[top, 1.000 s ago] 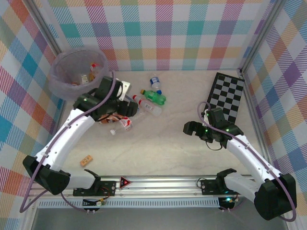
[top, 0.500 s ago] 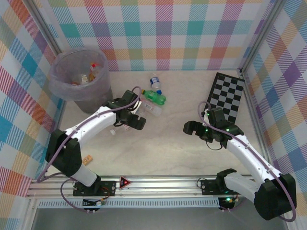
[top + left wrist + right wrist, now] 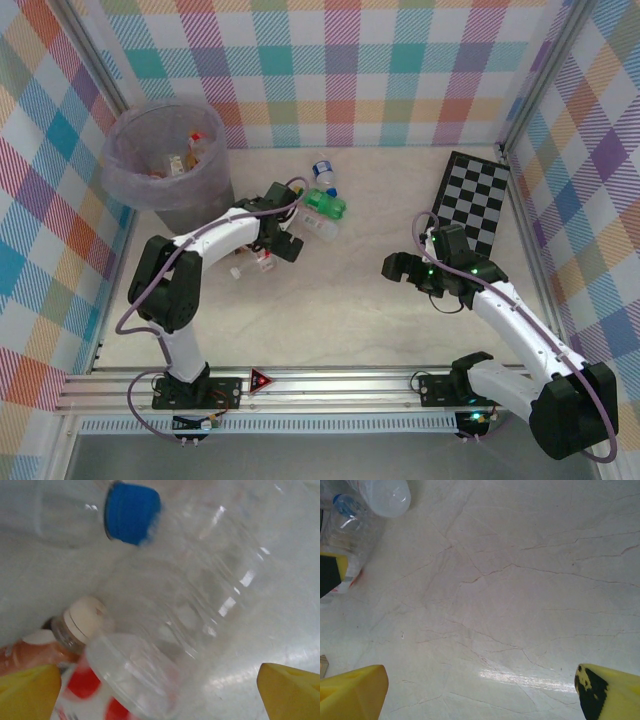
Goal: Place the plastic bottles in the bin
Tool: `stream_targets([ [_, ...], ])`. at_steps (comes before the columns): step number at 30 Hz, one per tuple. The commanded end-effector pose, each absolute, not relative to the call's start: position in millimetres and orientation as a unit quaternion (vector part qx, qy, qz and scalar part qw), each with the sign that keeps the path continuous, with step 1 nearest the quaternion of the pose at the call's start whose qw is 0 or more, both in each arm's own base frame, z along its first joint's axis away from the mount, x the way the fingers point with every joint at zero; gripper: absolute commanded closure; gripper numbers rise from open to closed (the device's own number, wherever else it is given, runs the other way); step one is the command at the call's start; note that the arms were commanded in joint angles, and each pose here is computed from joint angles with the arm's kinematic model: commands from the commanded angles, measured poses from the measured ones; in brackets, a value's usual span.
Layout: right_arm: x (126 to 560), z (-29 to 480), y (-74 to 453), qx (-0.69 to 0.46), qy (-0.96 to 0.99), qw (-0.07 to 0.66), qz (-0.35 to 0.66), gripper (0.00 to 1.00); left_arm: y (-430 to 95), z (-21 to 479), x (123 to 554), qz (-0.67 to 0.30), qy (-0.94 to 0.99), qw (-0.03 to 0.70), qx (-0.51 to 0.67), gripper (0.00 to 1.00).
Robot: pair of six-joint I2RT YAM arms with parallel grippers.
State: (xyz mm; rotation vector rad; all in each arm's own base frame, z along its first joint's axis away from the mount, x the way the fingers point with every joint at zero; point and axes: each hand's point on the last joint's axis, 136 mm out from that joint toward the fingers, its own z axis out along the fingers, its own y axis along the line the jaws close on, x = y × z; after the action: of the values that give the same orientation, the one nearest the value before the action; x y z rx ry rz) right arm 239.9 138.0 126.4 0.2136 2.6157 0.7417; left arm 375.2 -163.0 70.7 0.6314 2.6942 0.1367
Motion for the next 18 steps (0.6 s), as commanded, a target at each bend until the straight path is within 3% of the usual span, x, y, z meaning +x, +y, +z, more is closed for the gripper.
stream_targets([
  [1, 237.6, 128.5, 138.5, 0.068, 0.938, 0.204, 0.27, 0.04, -163.5, 63.7, 380.0, 0.052, 0.954, 0.179, 0.233, 0.04],
  [12, 242.2, 126.2, 141.8, 0.067, 0.938, 0.201, 0.273, 0.04, -165.0, 72.9, 371.5, 0.034, 0.96, 0.18, 0.211, 0.36],
  [18, 242.5, 125.3, 142.1, 0.067, 0.938, 0.199, 0.274, 0.04, -172.2, 105.5, 362.2, -0.001, 0.961, 0.195, 0.195, 0.39],
])
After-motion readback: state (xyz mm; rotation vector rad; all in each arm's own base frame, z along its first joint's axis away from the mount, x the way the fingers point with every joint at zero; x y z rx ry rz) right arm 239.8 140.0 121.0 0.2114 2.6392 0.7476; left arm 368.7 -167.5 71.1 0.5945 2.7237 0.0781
